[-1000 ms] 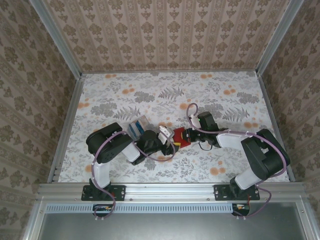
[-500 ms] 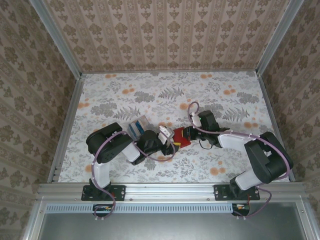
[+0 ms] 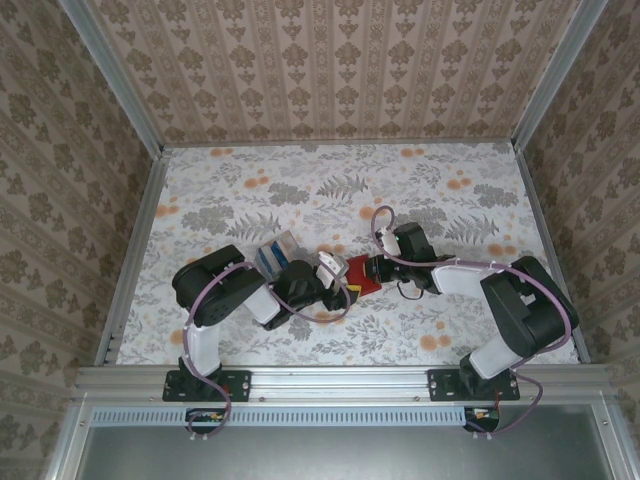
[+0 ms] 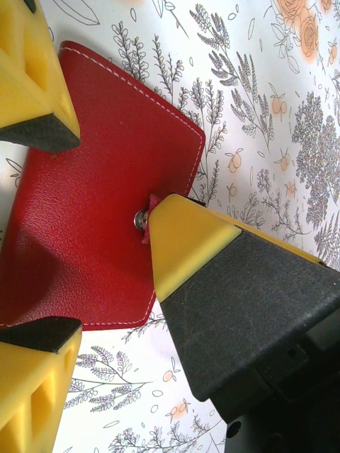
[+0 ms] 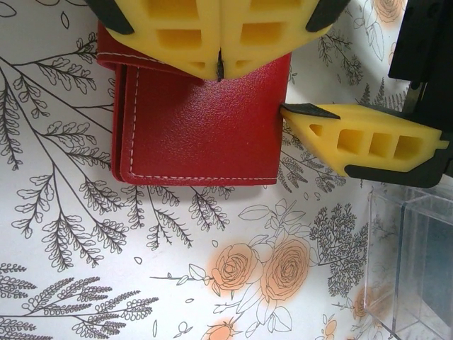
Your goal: Put the credit cards into the card holder
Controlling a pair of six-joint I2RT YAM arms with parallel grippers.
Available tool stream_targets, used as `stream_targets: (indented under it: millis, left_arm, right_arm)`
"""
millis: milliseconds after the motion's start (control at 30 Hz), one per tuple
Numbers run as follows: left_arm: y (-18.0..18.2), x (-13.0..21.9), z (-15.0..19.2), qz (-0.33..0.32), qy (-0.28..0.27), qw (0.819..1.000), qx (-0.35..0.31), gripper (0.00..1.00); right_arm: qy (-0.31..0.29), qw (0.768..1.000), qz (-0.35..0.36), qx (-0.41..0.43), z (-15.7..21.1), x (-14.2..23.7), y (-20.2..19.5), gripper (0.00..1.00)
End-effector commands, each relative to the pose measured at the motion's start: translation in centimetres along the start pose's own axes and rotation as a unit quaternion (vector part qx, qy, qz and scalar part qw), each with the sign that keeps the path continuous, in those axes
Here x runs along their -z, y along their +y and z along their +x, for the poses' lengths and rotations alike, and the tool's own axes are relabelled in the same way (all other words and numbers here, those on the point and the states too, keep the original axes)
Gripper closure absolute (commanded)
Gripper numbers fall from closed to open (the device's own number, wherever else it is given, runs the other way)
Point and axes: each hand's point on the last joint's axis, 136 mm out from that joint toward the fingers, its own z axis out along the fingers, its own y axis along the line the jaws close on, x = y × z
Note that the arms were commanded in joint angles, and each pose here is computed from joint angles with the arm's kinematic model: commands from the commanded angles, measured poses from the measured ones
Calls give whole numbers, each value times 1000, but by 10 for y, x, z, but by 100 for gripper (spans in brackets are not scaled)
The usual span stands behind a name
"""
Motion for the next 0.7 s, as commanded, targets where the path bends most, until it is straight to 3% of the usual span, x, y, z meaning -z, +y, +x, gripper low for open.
stream_targets:
  millis: [0, 233, 400, 667]
  left_arm:
    - [-1, -1, 1, 10, 1, 1000, 16, 33]
    - [1, 0, 4, 5, 4, 1000, 21, 33]
    - [5, -2, 5, -3, 6, 1000, 29, 33]
    - [11, 0, 10, -18, 10, 999, 37, 33]
  right_arm:
    - [4, 1000, 3, 16, 0, -3, 0, 100]
    - [14, 1000, 6, 22, 12, -3, 0, 100]
    - [30, 998, 50, 40, 30, -9, -7, 100]
    - [-13, 995, 99, 0, 56, -9, -33, 100]
